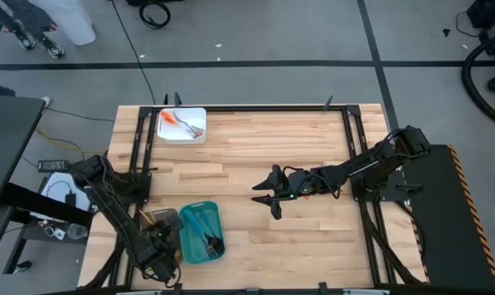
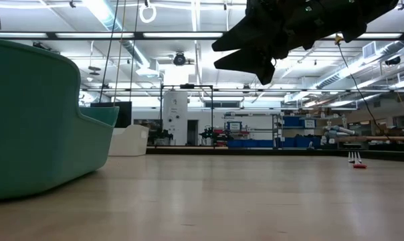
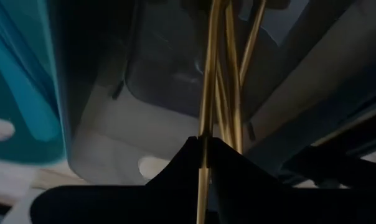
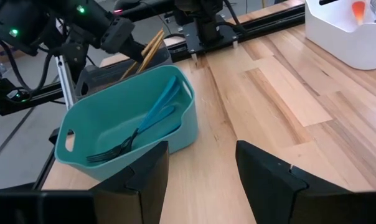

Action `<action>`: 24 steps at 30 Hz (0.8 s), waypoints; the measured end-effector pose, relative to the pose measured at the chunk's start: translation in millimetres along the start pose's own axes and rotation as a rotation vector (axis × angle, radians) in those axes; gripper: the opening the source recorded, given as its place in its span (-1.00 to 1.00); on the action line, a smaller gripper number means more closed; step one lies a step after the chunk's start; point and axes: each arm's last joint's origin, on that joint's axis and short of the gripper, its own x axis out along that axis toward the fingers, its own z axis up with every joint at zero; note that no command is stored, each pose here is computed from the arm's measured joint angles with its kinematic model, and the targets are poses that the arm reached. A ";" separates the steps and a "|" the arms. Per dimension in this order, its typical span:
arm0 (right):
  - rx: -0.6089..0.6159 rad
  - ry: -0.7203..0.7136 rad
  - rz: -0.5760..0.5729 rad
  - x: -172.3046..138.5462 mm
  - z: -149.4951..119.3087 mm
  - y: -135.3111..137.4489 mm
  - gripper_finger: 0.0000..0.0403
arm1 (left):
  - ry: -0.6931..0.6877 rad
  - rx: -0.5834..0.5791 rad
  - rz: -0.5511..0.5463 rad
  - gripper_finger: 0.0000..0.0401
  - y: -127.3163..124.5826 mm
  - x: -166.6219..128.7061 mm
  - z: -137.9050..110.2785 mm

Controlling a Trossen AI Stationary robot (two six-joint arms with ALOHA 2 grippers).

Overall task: Sort silverware by color (type)
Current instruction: Adjust the gold fork in the black bin, then put the orange fork into the white bin

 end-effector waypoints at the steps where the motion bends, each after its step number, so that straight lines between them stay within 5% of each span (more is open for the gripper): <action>1: 0.000 0.000 0.000 0.1 -0.1 0.0 -0.02 | -0.005 0.019 0.007 -0.85 -1.8 0.6 1.7; 6: 0.000 0.000 0.000 0.0 0.0 0.0 -0.02 | -0.001 0.070 0.024 -0.85 -6.6 5.9 9.3; 10: 0.000 0.000 0.000 0.0 0.0 0.0 -0.02 | 0.002 0.001 0.052 -0.80 -3.8 6.1 9.1; 24: 0.000 0.000 0.000 0.0 0.0 0.0 -0.02 | -0.032 -0.051 0.107 -0.20 1.1 -17.2 0.9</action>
